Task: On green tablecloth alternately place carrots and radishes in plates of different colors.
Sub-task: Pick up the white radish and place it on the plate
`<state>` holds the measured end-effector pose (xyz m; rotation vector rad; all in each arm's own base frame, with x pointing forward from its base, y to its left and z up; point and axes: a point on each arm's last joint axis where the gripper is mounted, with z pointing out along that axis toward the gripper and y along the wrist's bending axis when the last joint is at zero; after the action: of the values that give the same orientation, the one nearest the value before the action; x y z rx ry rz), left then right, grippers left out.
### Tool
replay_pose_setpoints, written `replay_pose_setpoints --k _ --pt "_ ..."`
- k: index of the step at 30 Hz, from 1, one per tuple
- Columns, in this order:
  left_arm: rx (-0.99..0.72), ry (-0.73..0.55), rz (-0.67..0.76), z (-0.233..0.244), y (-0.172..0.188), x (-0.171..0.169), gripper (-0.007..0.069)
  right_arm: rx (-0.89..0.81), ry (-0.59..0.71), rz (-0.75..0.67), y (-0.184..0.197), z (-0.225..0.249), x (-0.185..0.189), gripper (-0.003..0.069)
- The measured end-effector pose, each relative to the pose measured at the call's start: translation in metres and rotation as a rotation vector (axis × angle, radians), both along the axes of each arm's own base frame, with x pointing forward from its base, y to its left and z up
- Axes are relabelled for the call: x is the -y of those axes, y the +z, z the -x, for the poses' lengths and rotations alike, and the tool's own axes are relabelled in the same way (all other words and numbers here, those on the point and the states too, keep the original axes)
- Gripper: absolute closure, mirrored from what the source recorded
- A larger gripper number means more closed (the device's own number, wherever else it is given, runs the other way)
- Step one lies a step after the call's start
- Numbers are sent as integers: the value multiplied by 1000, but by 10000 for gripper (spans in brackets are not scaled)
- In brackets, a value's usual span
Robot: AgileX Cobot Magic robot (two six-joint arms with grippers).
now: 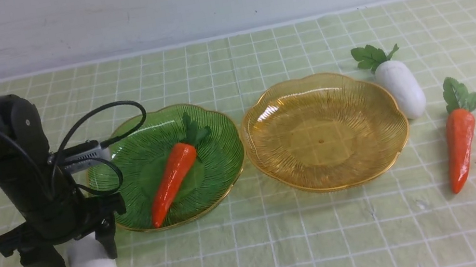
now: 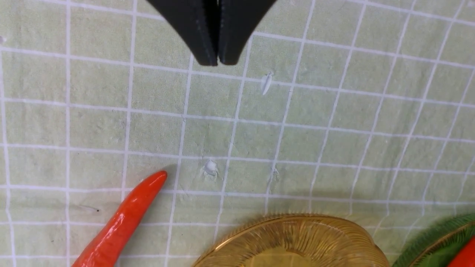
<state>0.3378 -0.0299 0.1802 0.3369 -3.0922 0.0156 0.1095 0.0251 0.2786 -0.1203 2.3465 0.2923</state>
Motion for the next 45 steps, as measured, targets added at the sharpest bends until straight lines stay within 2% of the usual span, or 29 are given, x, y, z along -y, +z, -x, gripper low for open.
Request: replay_pose_setpoints --k 2,3,4,9,12,15,18,19,21,23,28,29,33,35,39,45 --pt "-16 -29 -5 1 0 -1 111 1 0 1 0 0 0 669" --pt "-28 -58 -16 3 0 -2 156 1 0 1 0 0 0 669" --pt "-35 -62 -16 3 0 -2 168 1 0 1 0 0 0 669" --pt "-70 -90 -49 6 1 -5 172 2 3 0 0 0 0 669" --pt "-81 -117 -101 9 17 -10 172 3 7 4 0 0 0 669" --pt "38 -123 -126 4 53 -12 172 6 8 6 0 0 0 669" --pt "196 -114 -56 2 101 -6 172 20 5 6 1 -1 0 669" --pt "215 -113 -47 2 107 -6 172 20 5 6 1 -1 0 669" --pt "295 -132 93 1 133 11 172 24 4 5 1 -1 0 669" --pt "314 -170 176 -1 140 27 172 28 3 3 1 -2 0 669" --pt "363 -282 306 -19 131 78 172 39 -1 1 2 -2 0 669" --pt "374 -284 320 -23 129 84 172 40 -1 1 2 -2 0 669" --pt "458 -331 437 -52 116 147 172 40 -1 1 2 -2 0 669" --pt "468 -339 460 -58 113 157 172 40 -1 1 2 -2 0 669" --pt "467 -379 524 -75 87 205 172 40 -1 2 2 -2 0 669" --pt "407 -377 530 -88 43 226 152 40 2 6 2 -2 0 669"
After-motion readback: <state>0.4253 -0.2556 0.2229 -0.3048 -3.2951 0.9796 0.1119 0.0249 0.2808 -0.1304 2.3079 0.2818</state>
